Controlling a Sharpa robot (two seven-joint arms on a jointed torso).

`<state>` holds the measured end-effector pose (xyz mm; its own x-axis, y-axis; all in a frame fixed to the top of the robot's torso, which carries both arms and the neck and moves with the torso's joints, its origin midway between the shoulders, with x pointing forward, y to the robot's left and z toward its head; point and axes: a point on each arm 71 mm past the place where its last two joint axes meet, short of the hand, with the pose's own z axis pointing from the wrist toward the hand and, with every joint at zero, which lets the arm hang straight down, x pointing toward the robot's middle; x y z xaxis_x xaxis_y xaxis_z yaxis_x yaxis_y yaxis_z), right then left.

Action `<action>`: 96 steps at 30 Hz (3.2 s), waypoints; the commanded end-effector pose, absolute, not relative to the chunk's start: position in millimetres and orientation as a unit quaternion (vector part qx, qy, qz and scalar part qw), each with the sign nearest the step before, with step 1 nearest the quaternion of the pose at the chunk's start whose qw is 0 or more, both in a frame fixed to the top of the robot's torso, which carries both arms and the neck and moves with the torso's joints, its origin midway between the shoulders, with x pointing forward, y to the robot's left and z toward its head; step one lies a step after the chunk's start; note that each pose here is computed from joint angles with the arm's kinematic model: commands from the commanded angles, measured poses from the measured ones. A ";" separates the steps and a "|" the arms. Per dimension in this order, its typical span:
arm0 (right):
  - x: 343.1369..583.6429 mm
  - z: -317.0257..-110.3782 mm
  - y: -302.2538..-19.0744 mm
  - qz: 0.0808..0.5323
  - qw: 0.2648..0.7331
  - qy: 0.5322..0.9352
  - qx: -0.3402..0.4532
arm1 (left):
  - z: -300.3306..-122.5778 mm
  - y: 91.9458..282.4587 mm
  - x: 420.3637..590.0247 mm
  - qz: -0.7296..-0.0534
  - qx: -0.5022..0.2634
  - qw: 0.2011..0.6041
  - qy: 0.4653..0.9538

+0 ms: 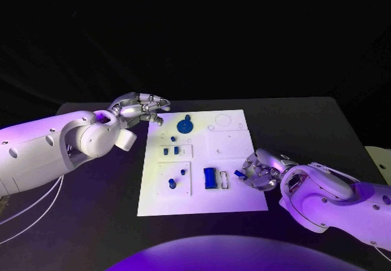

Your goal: Assemble the parts on the task board

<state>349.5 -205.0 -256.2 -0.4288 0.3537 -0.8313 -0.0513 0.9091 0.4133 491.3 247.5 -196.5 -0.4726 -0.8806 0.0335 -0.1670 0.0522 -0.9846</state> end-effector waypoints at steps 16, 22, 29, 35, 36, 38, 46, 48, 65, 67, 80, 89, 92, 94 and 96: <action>349.9 -266.0 -180.9 0.222 0.469 0.844 0.137 | -194.9 243.1 489.8 -0.568 -0.392 0.312 0.653; 350.7 -271.6 -175.8 0.215 0.461 0.850 0.139 | -194.8 241.4 488.9 -0.569 -0.391 0.308 0.654; 351.9 -274.5 -174.0 0.209 0.458 0.853 0.138 | -194.7 239.6 488.0 -0.570 -0.390 0.305 0.656; 351.9 -274.9 -170.9 0.211 0.458 0.853 0.136 | -194.9 239.8 488.1 -0.569 -0.390 0.305 0.656; 352.0 -275.0 -170.7 0.210 0.458 0.853 0.136 | -195.0 240.0 488.1 -0.569 -0.390 0.306 0.656; 352.3 -275.2 -170.8 0.210 0.458 0.853 0.136 | -195.0 240.1 488.1 -0.568 -0.391 0.306 0.656; 352.9 -275.4 -170.0 0.211 0.459 0.852 0.135 | -195.2 240.7 488.5 -0.567 -0.392 0.308 0.656; 352.8 -275.3 -169.4 0.212 0.459 0.852 0.135 | -195.2 240.8 488.7 -0.567 -0.392 0.308 0.656; 352.6 -275.7 -169.0 0.212 0.457 0.855 0.127 | -195.5 241.5 489.3 -0.566 -0.393 0.309 0.656; 352.4 -275.4 -169.3 0.213 0.457 0.854 0.126 | -195.6 241.7 489.4 -0.565 -0.393 0.309 0.656; 351.0 -272.9 -178.5 0.218 0.463 0.850 0.123 | -195.9 242.7 489.8 -0.565 -0.394 0.309 0.656; 354.1 -268.6 -183.9 0.240 0.476 0.836 0.130 | -195.3 243.7 490.0 -0.569 -0.394 0.313 0.650; 360.3 -258.4 -188.5 0.274 0.479 0.821 0.147 | -194.7 247.2 489.3 -0.572 -0.397 0.316 0.644; 369.1 -248.2 -192.8 0.305 0.480 0.806 0.165 | -194.5 249.9 489.3 -0.575 -0.400 0.320 0.638; 379.8 -239.3 -197.4 0.333 0.481 0.790 0.184 | -195.0 252.4 489.8 -0.579 -0.406 0.324 0.629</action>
<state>374.8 -200.0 -246.5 -0.4663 0.5020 -0.7284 -0.0033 0.8224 0.5689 489.1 252.3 -197.8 -0.4723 -0.8807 0.0357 -0.1645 0.0482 -0.9852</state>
